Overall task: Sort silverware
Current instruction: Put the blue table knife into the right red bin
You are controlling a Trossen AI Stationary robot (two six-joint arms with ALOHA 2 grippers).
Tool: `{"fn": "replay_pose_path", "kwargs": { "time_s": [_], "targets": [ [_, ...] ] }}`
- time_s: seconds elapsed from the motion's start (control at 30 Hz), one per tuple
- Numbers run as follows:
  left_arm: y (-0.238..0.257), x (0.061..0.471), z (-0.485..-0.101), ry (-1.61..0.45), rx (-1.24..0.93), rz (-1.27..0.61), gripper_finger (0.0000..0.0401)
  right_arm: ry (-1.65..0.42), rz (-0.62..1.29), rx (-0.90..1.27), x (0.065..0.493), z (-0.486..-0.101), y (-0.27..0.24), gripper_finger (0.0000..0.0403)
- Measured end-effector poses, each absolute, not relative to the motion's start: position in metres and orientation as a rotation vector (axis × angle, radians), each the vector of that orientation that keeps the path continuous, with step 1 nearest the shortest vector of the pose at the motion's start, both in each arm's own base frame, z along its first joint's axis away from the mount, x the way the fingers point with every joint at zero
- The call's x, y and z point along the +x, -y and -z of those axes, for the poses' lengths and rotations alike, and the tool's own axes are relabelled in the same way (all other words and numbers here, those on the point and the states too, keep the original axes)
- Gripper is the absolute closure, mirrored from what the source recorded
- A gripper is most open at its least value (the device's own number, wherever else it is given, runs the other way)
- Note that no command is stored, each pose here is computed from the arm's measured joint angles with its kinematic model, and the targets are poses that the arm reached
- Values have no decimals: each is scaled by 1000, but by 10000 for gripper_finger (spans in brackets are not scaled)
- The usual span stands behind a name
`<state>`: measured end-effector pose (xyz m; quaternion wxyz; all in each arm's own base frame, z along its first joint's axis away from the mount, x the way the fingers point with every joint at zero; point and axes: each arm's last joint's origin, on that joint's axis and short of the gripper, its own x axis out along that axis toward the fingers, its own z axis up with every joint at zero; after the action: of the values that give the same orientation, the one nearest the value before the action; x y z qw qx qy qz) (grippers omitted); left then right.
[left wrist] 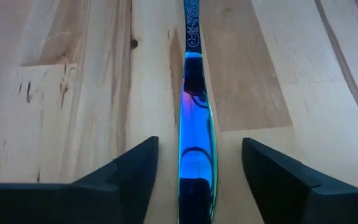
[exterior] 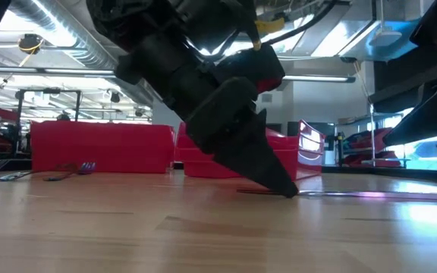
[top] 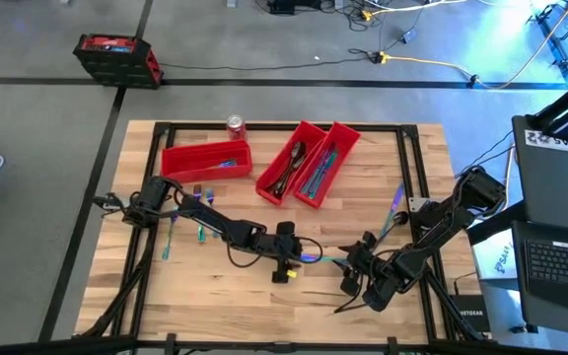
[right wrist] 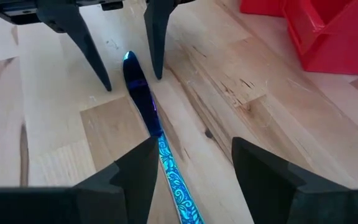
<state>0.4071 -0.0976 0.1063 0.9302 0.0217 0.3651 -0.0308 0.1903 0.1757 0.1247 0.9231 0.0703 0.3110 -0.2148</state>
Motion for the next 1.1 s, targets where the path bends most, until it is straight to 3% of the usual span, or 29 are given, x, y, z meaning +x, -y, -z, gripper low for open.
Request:
{"fn": "replay_pose_path", "kwargs": {
  "time_s": [0.57, 1.1],
  "targets": [
    [96, 407, -106, -746, 85, 99, 282, -646, 436, 145, 190, -125, -176, 214],
    [96, 407, -105, -750, 33, 75, 303, -647, 434, 147, 190, -125, -176, 214]
  ]
}}
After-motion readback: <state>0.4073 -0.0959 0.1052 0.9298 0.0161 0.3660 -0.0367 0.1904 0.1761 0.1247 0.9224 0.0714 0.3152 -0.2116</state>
